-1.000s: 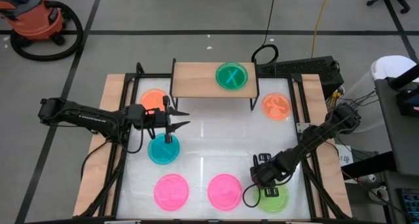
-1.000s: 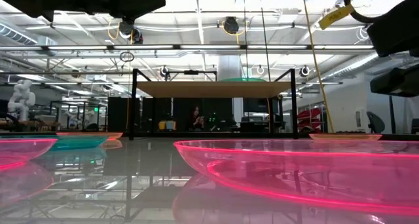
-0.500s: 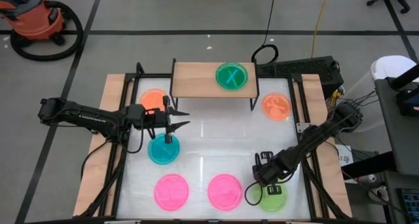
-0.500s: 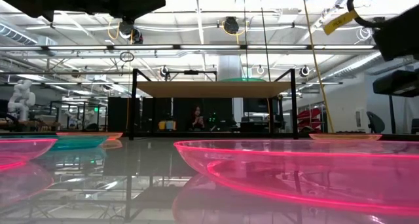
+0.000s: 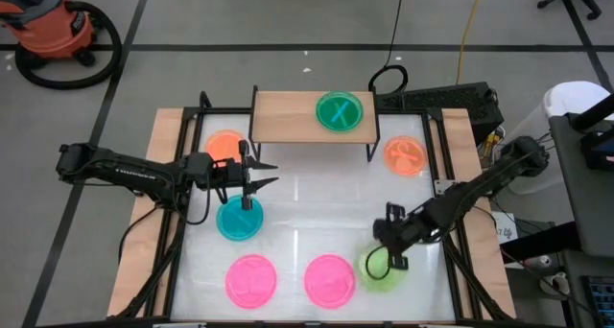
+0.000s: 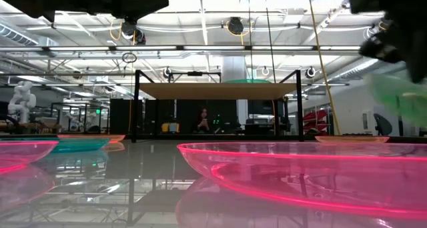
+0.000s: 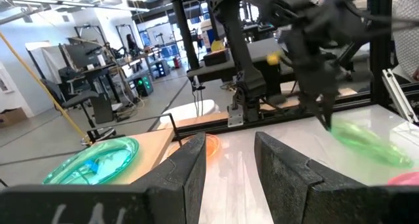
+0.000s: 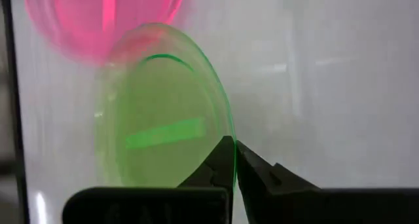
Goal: Place and stack plates onto a shelf
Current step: Stack the green transparent plate on the blue transparent plate on the shelf, then stack the blue transparent plate on the green transparent plate on the shelf
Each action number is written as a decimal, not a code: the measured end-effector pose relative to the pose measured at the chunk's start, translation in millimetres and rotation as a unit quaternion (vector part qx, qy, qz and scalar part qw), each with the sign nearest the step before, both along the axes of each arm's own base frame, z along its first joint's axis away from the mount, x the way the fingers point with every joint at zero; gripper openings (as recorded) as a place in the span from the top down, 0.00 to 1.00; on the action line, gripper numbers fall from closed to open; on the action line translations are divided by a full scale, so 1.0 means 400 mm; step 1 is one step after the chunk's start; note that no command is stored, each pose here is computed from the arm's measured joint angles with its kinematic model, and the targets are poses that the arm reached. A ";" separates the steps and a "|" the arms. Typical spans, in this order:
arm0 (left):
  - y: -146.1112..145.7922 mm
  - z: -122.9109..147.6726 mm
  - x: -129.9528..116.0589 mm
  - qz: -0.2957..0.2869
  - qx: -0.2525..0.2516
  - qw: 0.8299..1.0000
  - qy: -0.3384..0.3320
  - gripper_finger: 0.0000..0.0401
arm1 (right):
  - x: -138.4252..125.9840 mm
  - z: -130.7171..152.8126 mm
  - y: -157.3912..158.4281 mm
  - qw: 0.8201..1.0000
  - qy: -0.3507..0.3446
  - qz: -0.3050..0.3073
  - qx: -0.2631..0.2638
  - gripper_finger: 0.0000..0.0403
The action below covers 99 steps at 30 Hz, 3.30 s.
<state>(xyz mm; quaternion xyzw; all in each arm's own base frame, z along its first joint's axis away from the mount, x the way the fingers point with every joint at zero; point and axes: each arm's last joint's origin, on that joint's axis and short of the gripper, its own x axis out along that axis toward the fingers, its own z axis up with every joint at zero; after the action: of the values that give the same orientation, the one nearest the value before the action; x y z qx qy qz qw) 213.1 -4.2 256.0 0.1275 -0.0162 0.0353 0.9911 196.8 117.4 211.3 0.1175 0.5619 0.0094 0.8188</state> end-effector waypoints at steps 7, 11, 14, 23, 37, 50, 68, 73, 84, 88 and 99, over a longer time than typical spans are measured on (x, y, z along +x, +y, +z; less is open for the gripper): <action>0.000 0.000 0.000 0.000 0.000 1.000 0.000 0.66 | -0.011 0.112 -0.101 0.979 -0.167 -0.113 -0.039 1.00; 0.000 0.000 0.000 0.000 0.000 1.000 0.000 0.66 | -0.012 0.175 -0.175 0.941 -0.271 -0.178 -0.099 1.00; 0.000 0.000 0.000 0.000 0.007 1.000 0.000 0.66 | -0.008 0.212 -0.243 0.898 -0.327 -0.253 -0.152 1.00; 0.000 0.007 0.000 -0.001 -0.015 1.000 -0.015 0.66 | 0.041 0.273 -0.489 0.794 -0.455 -0.381 -0.136 1.00; 0.000 0.006 0.000 0.000 -0.010 1.000 -0.012 0.66 | 0.024 0.167 -0.710 0.789 -0.379 -0.477 -0.076 1.00; 0.000 0.006 0.000 -0.001 -0.013 1.000 -0.013 0.66 | 0.024 0.162 -0.712 0.795 -0.367 -0.472 -0.099 0.99; -0.009 0.022 -0.004 -0.020 -0.012 0.999 -0.044 0.66 | -0.003 0.221 -0.678 0.810 -0.420 -0.400 -0.087 0.60; -0.043 0.041 0.001 -0.015 -0.001 1.000 -0.028 0.66 | -0.043 0.293 -0.589 0.825 -0.474 -0.295 -0.091 0.59; -0.128 0.041 0.008 0.035 -0.031 0.955 0.291 0.66 | -0.079 0.266 -0.401 0.868 -0.472 -0.138 -0.072 0.59; -0.160 -0.002 -0.008 0.030 -0.045 0.931 0.360 0.66 | -0.064 0.198 -0.362 0.877 -0.459 -0.122 -0.077 0.59; -0.302 -0.130 -0.069 0.006 -0.038 0.850 0.525 0.66 | -0.025 0.113 -0.278 0.845 -0.517 -0.084 -0.110 0.59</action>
<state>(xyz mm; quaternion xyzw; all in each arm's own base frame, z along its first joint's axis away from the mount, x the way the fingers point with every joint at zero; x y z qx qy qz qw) 185.5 -125.1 203.9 0.0889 0.5090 -0.0307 0.8556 186.7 6.0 256.6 0.0512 0.0427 -0.0616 0.9959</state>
